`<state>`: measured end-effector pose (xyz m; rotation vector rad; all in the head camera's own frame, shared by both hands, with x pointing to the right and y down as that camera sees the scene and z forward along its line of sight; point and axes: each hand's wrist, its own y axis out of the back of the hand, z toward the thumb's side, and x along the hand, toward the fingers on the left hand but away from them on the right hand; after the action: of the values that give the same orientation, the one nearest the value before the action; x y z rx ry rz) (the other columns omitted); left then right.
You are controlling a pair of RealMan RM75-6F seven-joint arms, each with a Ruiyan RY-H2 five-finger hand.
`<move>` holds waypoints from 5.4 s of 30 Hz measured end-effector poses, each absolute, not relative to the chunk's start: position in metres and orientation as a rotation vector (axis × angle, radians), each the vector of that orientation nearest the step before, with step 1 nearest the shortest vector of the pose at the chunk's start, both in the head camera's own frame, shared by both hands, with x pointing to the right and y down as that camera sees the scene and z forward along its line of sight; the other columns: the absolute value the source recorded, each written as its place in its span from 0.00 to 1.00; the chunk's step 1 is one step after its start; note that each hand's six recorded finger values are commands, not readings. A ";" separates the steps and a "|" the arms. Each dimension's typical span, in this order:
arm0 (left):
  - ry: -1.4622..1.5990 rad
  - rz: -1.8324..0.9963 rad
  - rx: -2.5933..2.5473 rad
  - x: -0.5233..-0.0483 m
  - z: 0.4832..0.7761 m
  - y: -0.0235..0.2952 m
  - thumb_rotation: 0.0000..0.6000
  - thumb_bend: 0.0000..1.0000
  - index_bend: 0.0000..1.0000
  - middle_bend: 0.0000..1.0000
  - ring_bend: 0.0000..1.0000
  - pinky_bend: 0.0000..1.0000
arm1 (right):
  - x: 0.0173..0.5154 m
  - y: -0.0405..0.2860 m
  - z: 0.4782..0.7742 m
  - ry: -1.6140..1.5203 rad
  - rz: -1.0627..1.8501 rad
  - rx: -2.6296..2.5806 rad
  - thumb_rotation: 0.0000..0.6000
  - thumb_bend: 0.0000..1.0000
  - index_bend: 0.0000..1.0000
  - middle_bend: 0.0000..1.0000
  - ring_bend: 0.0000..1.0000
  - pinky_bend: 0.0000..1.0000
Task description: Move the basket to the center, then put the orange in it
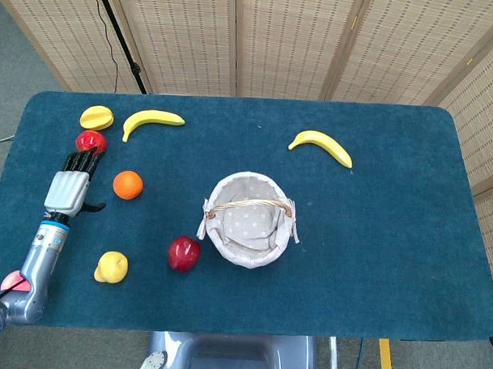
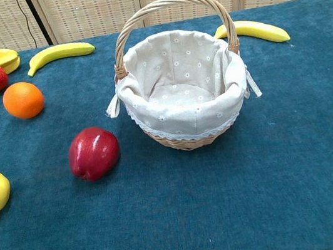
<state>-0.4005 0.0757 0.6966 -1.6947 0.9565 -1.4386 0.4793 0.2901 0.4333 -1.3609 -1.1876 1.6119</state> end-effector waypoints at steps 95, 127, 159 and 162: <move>0.505 -0.762 -1.622 -0.165 0.582 0.159 1.00 0.40 0.67 0.55 0.47 0.56 | 0.479 0.332 0.465 -1.357 1.648 -1.525 1.00 0.00 0.37 0.20 0.15 0.14; 0.454 -0.689 -1.697 -0.122 0.591 0.163 1.00 0.09 0.08 0.00 0.00 0.05 | 0.479 0.340 0.468 -1.366 1.657 -1.544 1.00 0.00 0.38 0.21 0.16 0.14; 0.879 -1.176 -1.463 -0.353 0.513 0.186 1.00 0.09 0.05 0.00 0.00 0.10 | 0.463 0.297 0.499 -1.163 1.601 -1.579 1.00 0.00 0.31 0.18 0.15 0.14; 0.923 -1.214 -1.454 -0.375 0.509 0.193 1.00 0.09 0.05 0.00 0.00 0.10 | 0.460 0.291 0.504 -1.140 1.593 -1.585 1.00 0.00 0.31 0.18 0.15 0.14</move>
<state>-0.3748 0.1928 0.5094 -1.4536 0.9227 -1.2144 0.4596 0.2908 0.5044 -1.5851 -1.1398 1.5927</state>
